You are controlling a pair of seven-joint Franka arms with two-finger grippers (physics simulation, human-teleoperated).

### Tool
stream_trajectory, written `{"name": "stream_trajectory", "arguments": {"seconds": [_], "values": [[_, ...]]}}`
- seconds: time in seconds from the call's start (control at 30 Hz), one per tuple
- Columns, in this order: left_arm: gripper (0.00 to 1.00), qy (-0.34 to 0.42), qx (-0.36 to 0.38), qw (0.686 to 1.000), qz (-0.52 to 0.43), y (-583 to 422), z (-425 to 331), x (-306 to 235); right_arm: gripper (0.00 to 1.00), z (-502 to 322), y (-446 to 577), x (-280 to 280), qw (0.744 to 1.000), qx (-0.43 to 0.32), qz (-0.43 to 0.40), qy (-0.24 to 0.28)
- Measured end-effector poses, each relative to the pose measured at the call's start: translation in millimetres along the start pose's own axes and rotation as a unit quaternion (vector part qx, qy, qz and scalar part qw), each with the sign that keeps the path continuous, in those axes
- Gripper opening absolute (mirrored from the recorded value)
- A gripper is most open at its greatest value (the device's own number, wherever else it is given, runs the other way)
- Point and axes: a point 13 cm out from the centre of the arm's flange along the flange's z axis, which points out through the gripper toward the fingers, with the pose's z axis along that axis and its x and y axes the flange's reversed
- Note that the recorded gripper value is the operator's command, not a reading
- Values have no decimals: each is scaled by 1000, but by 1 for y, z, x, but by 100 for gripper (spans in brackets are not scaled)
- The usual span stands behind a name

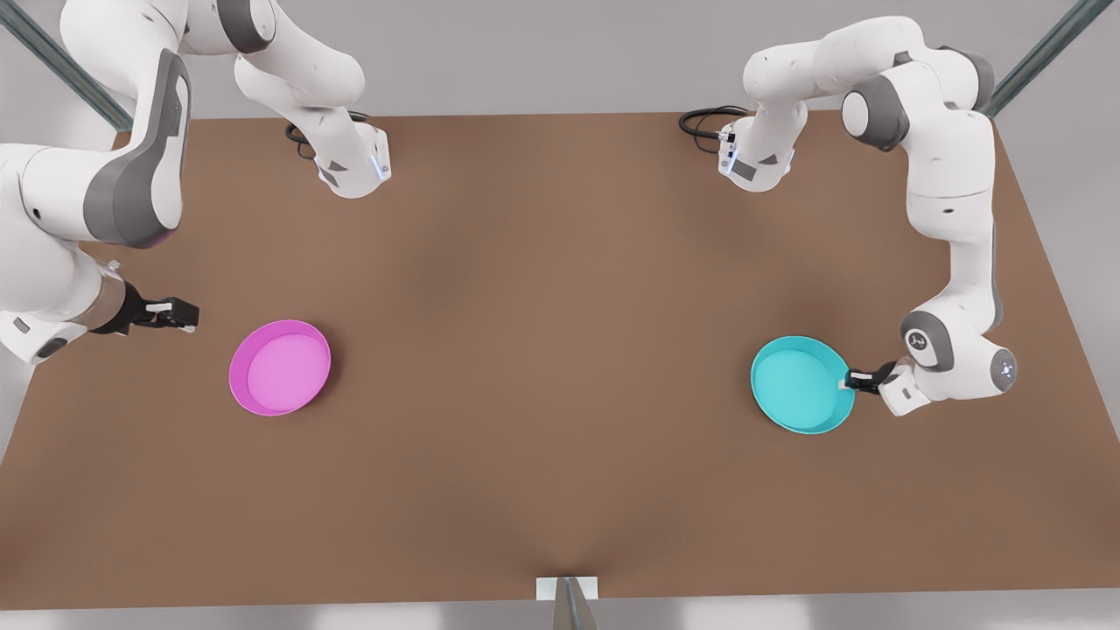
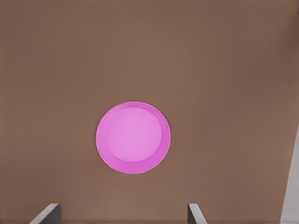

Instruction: Flip the blue plate over with the left arm, and stack the pink plate on top of the blue plate with the right arm

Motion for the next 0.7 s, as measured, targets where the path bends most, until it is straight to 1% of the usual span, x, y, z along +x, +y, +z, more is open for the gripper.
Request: {"name": "stream_trajectory", "arguments": {"seconds": [0.17,0.23,0.27,0.33,0.43,0.53,0.6,0.7], "values": [[21,-24,-14,1000,12,-20,-39,-18,100,1,-3,0,1000,0,0,0],[21,-26,-27,999,25,-41,-51,-28,100,0,-4,0,1000,0,0,0],[21,-25,-44,998,44,-63,-63,-38,100,0,-4,0,1000,0,0,0],[21,-25,-94,991,95,-124,-95,-61,100,1,-6,1,1000,0,1,1],[21,-30,-183,970,155,-203,-150,-102,100,6,-8,0,1000,-1,1,4],[21,-24,-261,951,165,-248,-187,-117,100,6,-11,-1,1000,4,1,4],[21,-8,-317,933,171,-283,-186,-124,100,5,-13,-1,1000,10,1,4],[21,-22,-421,895,149,-313,-208,-143,100,4,-15,-1,1000,14,1,4]]}}
